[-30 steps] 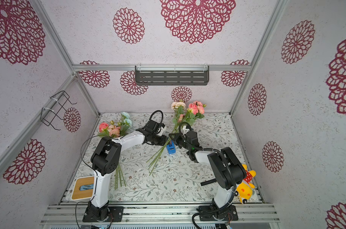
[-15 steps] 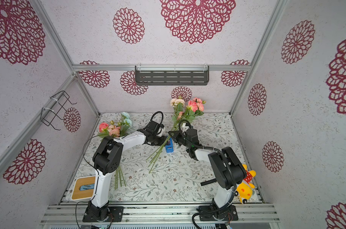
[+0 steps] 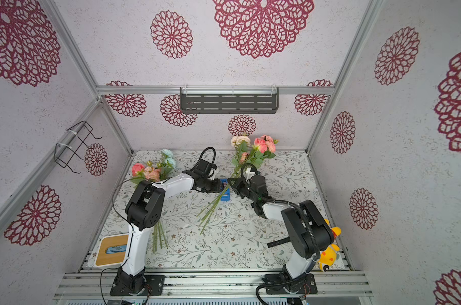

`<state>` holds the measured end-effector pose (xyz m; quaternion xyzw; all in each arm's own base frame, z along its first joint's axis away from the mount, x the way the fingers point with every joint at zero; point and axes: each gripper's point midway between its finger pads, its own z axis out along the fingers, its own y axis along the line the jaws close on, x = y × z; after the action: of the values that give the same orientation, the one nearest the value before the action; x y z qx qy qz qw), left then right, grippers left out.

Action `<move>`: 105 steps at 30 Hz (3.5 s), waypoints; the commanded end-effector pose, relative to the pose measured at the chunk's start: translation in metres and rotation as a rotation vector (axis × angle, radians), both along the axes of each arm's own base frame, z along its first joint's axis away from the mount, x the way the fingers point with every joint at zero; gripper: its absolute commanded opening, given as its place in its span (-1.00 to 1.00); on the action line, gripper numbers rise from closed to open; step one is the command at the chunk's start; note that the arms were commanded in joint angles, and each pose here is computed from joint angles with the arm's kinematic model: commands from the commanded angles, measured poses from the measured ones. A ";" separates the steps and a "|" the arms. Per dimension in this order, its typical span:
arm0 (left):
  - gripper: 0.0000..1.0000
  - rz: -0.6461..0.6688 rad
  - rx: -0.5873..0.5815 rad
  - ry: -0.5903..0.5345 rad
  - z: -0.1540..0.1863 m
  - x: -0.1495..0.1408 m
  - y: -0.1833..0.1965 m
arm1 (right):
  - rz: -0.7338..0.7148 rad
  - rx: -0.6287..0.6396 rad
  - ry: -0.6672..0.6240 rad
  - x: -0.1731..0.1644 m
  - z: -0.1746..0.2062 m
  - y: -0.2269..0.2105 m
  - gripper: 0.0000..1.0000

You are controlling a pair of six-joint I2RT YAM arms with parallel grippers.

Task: Wrap bouquets with tape
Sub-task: Wrap the tape around the bouquet.

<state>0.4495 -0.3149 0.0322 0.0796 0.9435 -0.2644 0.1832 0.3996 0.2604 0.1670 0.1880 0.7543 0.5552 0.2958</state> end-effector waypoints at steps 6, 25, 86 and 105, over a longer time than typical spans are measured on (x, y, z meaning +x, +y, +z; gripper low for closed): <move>-0.07 0.083 -0.128 -0.060 0.062 0.017 0.025 | 0.002 0.085 -0.260 0.000 0.060 0.000 -1.00; 0.18 -0.345 -0.694 0.045 0.124 -0.042 -0.008 | -0.007 0.111 -0.291 -0.004 0.052 -0.004 -1.00; 0.14 -0.486 -0.375 -0.112 0.115 -0.090 -0.037 | 0.103 0.210 -0.341 -0.003 0.050 0.021 -1.00; -1.00 -0.407 -0.253 -0.144 0.095 -0.068 -0.037 | 0.157 0.211 -0.317 -0.017 0.045 0.030 -1.00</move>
<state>0.3613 -0.3502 0.1131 0.2658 0.8500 -0.4322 0.1415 0.3937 0.2837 0.1698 0.1226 0.6898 0.6412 0.3129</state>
